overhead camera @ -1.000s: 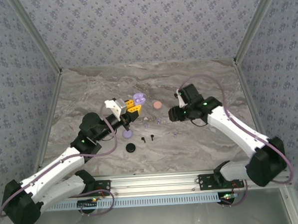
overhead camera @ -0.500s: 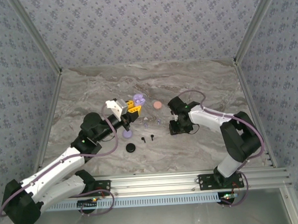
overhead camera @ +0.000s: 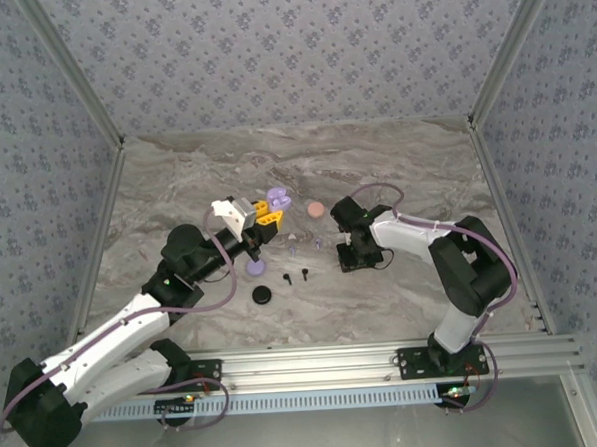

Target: Insert the wireless bluetooth earbuds into the charging case

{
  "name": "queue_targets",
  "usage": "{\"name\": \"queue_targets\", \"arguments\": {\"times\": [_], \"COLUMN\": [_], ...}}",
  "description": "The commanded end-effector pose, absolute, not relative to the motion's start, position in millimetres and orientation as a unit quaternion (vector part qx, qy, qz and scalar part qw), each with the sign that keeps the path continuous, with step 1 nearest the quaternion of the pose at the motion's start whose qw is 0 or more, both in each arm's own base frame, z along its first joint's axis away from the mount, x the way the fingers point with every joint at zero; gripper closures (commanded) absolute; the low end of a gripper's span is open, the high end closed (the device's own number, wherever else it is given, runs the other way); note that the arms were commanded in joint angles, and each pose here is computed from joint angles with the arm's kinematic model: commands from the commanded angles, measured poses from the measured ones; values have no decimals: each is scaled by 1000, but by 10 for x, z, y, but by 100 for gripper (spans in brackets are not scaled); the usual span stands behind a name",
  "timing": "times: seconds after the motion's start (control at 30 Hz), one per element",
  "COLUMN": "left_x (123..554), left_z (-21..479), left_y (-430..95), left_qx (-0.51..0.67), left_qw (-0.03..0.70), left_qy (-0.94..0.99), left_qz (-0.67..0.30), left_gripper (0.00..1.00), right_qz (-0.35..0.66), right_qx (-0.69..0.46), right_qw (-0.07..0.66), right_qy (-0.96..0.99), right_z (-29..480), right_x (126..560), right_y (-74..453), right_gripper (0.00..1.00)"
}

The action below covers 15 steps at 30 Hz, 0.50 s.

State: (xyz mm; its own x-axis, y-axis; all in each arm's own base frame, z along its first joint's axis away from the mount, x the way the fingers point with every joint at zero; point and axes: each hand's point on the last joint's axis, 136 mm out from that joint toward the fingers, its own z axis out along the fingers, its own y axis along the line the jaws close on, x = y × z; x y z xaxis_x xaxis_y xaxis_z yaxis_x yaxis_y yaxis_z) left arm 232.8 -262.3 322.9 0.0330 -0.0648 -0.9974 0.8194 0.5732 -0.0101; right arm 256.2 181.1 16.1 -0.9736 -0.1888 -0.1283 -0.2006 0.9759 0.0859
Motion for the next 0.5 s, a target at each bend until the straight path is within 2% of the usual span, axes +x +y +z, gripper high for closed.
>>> {"name": "queue_targets", "arguments": {"times": [0.0, 0.27, 0.47], "left_x": [2311, 2323, 2367], "left_z": [3294, 3255, 3195], "left_y": [-2632, -2637, -2714], "left_qx": [313, 312, 311], "left_qw": [656, 653, 647], "left_qy": [596, 600, 601], "left_qz": [-341, -341, -352], "left_gripper": [100, 100, 100], "right_qz": [41, 46, 89], "right_qx": [-94, -99, -100], "right_qw": [55, 98, 202], "right_qy": [993, 989, 970], "right_z": [57, 333, 1211], "right_x": [2576, 2670, 2789], "right_y": [1837, 1870, 1895], "right_gripper": [71, 78, 78]}}
